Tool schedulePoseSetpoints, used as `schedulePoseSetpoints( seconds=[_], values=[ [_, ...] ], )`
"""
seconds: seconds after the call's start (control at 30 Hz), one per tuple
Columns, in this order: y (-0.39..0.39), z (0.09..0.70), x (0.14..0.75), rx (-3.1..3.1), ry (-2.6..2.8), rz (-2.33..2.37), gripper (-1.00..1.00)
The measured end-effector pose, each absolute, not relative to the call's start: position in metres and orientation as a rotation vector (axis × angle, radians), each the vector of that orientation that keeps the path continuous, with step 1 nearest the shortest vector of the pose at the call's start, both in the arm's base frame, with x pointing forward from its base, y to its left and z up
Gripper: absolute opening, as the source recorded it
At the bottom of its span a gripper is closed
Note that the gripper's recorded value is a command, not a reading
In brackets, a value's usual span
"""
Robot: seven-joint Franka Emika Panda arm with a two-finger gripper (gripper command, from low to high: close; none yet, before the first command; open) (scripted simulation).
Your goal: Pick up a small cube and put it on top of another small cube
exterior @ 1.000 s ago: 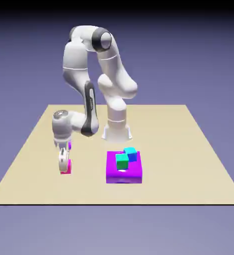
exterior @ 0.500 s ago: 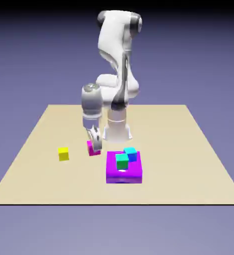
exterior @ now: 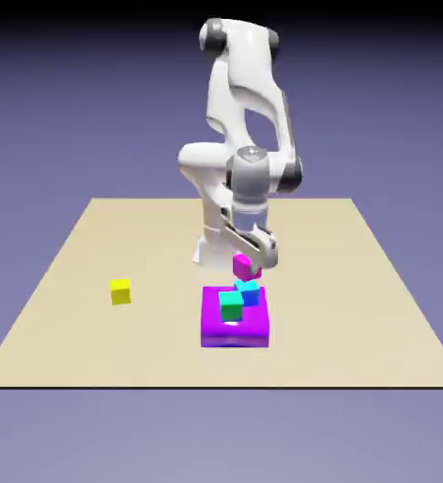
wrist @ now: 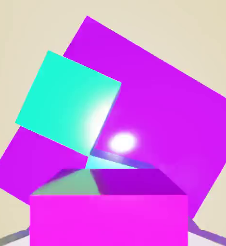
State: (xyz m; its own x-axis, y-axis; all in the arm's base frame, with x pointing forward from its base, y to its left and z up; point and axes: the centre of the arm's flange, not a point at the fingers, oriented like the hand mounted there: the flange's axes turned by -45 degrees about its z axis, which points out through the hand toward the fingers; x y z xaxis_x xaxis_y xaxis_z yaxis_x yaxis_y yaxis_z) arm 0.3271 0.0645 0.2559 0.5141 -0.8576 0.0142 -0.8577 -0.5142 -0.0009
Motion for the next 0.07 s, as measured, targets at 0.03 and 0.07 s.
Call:
schedulePoseSetpoints(
  seconds=[0.03, 0.07],
  values=[
    [0.0645, 0.2558, 0.3270, 2.727, -1.545, 0.019, 1.00],
    [0.0645, 0.2558, 0.3270, 2.727, -1.545, 0.019, 1.00]
  ],
)
